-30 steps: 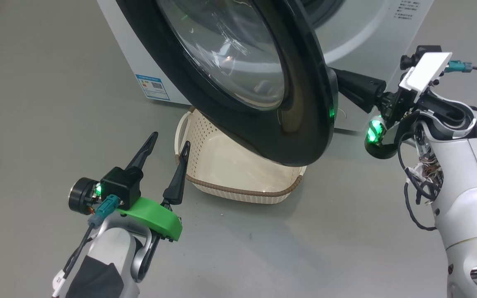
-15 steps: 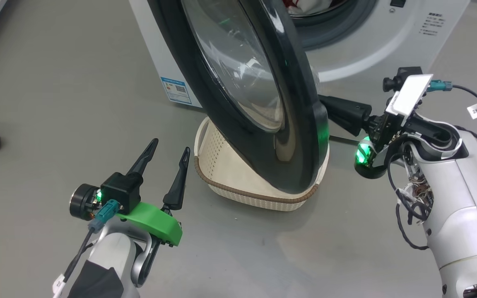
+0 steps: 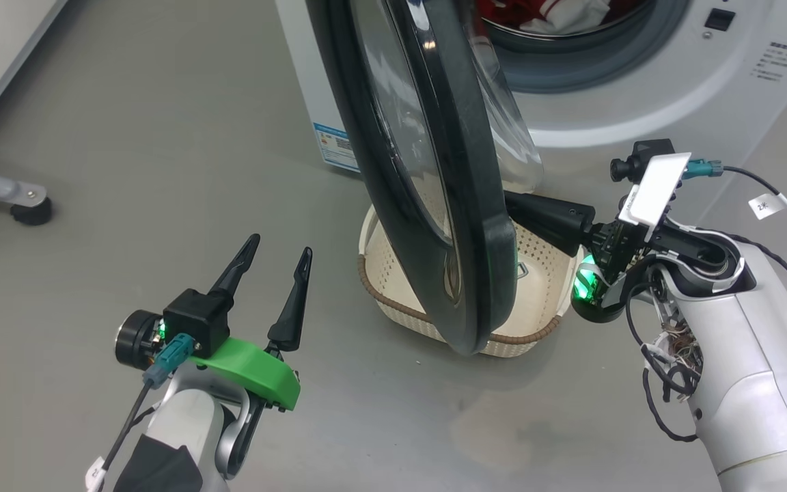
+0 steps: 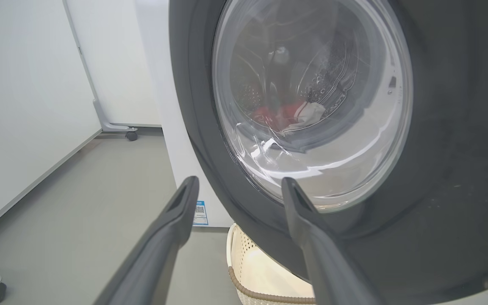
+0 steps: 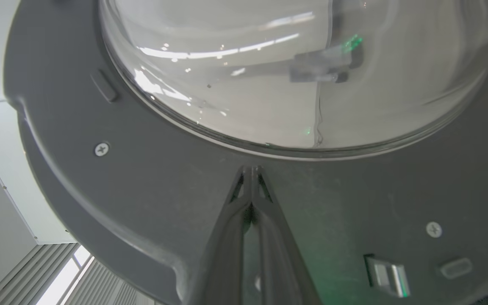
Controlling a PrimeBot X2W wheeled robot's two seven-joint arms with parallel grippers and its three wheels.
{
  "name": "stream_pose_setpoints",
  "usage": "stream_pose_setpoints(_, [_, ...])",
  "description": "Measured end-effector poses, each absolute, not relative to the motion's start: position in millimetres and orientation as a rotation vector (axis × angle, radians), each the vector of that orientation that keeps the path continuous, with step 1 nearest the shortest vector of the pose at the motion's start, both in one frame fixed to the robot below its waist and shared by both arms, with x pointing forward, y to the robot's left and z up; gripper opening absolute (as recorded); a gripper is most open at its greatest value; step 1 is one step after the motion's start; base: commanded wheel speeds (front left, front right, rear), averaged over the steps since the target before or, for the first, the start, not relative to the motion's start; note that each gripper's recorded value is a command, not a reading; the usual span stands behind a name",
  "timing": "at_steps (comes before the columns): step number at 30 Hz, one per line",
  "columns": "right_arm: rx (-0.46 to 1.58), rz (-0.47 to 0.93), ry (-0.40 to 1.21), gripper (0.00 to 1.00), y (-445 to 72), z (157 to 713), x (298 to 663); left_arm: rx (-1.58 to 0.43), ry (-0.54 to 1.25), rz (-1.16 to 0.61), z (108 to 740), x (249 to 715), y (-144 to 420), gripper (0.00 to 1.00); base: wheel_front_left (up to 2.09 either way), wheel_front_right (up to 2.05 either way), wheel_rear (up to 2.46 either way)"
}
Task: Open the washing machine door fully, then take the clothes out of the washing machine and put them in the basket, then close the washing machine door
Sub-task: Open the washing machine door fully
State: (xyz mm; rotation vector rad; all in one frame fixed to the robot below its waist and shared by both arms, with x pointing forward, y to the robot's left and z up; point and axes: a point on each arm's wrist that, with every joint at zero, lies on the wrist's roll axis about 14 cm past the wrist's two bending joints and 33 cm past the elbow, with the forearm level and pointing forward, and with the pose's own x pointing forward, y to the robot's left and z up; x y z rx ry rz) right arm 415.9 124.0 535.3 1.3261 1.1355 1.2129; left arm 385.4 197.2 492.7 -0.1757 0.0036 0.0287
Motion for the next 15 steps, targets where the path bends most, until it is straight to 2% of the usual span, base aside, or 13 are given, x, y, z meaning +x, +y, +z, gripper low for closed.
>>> stream_pose_setpoints(15, [1.285, 1.360, 1.267, 0.00, 164, 537, 371, -0.189, 0.001, 0.132, 493, 360, 227, 1.00, 0.00, 0.00, 0.00])
